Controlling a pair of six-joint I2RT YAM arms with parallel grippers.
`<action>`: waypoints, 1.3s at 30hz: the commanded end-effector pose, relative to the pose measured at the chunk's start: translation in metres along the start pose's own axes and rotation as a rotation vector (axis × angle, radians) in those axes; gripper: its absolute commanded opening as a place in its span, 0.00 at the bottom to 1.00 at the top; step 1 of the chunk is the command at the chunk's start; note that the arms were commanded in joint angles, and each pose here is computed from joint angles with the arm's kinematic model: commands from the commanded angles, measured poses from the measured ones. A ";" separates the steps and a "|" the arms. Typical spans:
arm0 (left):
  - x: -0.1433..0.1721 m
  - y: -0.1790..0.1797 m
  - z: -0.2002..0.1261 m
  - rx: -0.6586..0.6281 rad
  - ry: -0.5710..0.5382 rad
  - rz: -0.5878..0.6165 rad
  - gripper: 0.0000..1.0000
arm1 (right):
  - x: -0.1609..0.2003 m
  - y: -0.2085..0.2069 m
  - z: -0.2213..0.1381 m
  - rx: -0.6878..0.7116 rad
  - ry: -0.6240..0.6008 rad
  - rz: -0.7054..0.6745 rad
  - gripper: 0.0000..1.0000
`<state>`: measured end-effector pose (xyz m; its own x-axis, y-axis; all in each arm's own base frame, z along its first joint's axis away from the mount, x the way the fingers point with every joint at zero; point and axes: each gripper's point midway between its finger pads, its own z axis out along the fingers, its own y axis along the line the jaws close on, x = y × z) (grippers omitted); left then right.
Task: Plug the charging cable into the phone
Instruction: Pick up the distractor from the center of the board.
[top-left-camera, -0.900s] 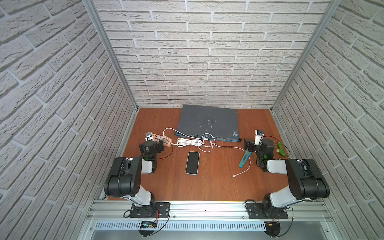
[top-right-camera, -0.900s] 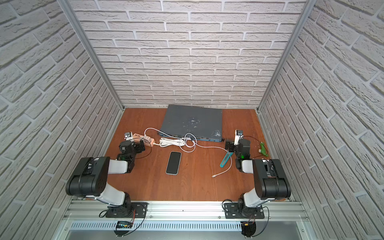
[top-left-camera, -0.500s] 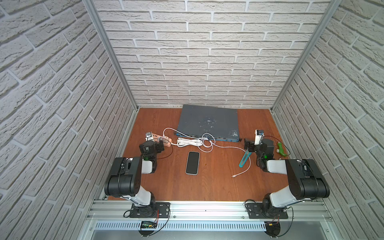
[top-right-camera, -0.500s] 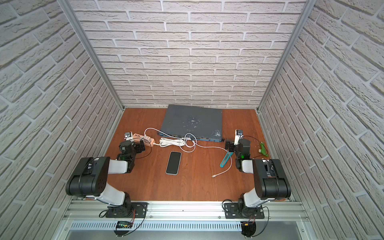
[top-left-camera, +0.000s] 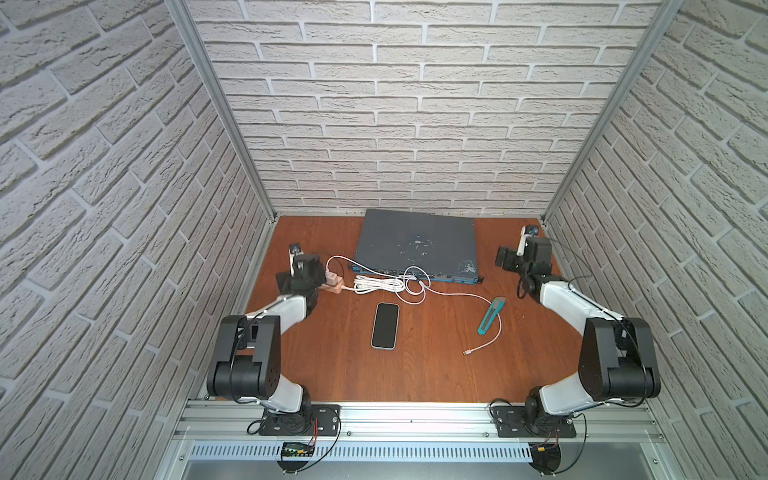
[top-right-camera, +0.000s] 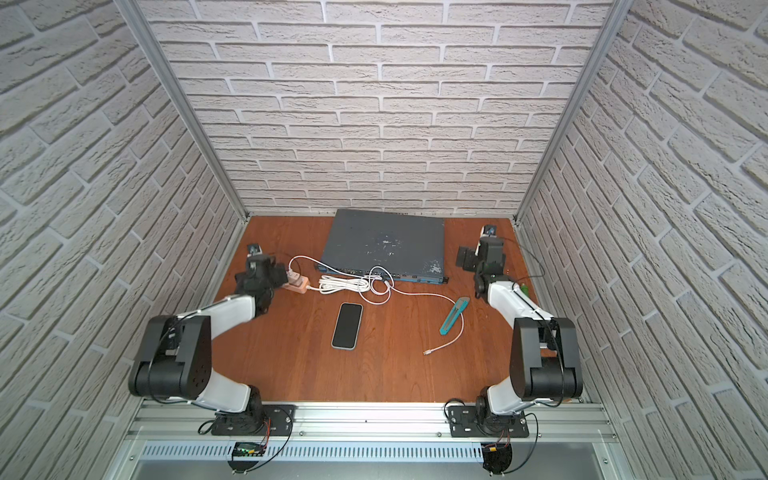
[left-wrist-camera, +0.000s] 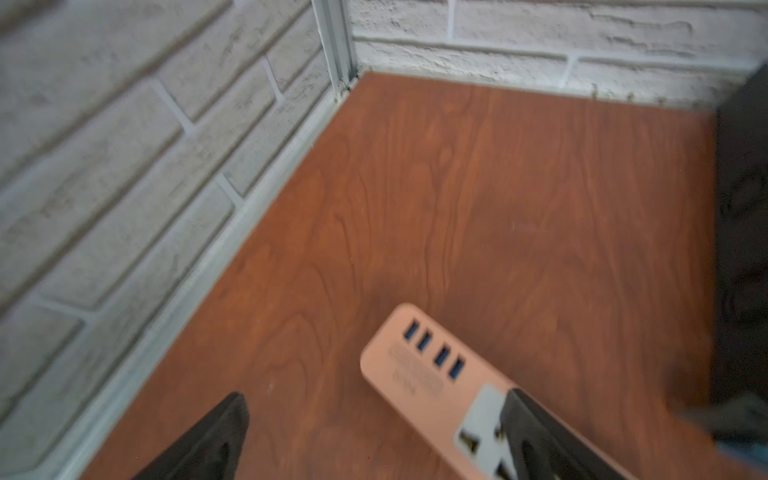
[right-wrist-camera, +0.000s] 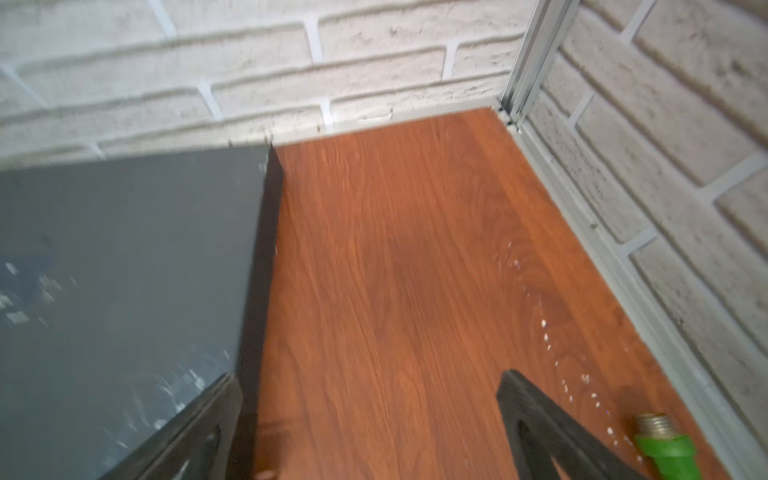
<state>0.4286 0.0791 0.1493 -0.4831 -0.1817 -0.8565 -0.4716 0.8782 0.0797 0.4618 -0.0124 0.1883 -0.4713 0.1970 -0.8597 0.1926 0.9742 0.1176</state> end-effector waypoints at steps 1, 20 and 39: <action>0.021 0.013 -0.021 -0.097 0.266 0.000 0.98 | 0.050 0.013 -0.023 -0.060 0.284 0.081 0.99; 0.056 -0.130 -0.184 0.418 0.223 0.239 0.98 | 0.172 0.005 -0.115 0.191 0.617 0.011 0.93; 0.082 -0.135 -0.214 0.475 0.217 0.292 0.98 | 0.218 0.025 -0.096 0.161 0.691 0.110 0.74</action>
<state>0.3001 -0.1536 0.1712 -0.7231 0.0715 -0.6870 0.0744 0.9969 0.0254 0.2773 0.0601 0.0570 -0.8795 0.3423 -0.3306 0.3515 0.9356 0.0333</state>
